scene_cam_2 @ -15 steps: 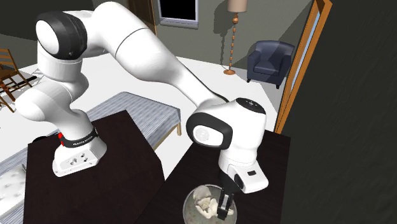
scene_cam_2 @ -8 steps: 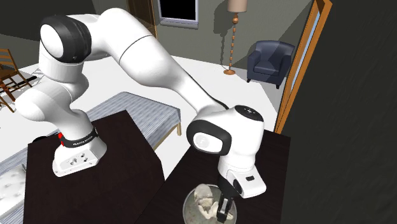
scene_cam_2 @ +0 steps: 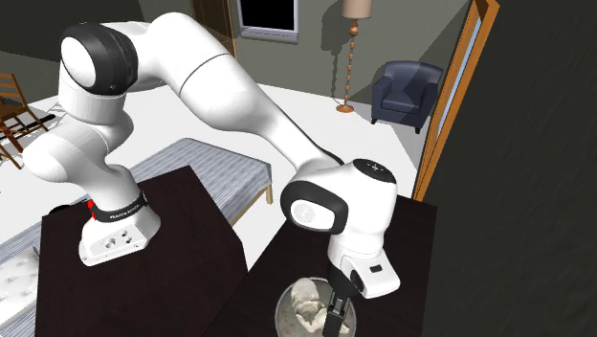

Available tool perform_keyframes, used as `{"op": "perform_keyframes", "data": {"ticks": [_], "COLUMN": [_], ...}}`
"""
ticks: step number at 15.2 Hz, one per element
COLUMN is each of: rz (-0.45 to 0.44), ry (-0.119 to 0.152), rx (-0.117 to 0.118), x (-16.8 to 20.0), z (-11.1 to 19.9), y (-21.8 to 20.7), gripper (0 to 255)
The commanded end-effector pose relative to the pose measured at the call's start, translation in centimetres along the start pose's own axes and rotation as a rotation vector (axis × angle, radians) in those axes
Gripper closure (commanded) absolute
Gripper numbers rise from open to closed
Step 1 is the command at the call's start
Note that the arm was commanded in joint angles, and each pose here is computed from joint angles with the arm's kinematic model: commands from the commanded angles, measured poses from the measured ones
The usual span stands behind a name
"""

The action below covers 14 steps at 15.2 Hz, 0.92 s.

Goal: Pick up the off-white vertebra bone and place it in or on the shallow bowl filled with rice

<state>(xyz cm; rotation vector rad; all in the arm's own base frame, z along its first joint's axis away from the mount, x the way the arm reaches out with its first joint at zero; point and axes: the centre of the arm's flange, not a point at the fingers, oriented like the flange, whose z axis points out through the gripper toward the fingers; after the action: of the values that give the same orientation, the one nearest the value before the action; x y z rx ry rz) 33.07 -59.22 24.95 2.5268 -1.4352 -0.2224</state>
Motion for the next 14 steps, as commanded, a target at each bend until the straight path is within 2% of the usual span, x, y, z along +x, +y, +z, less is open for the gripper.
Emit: {"op": "perform_keyframes", "data": {"ticks": [1,2,6,14], "rz": [0.0,0.0,0.0,0.0], "ry": [0.0,0.0,0.0,0.0], "rx": [0.0,0.0,0.0,0.0], "x": [0.0,0.0,0.0,0.0], "z": [0.0,0.0,-5.0,-5.0], "y": [0.0,0.0,0.0,0.0], "gripper": [0,0,0,0]}}
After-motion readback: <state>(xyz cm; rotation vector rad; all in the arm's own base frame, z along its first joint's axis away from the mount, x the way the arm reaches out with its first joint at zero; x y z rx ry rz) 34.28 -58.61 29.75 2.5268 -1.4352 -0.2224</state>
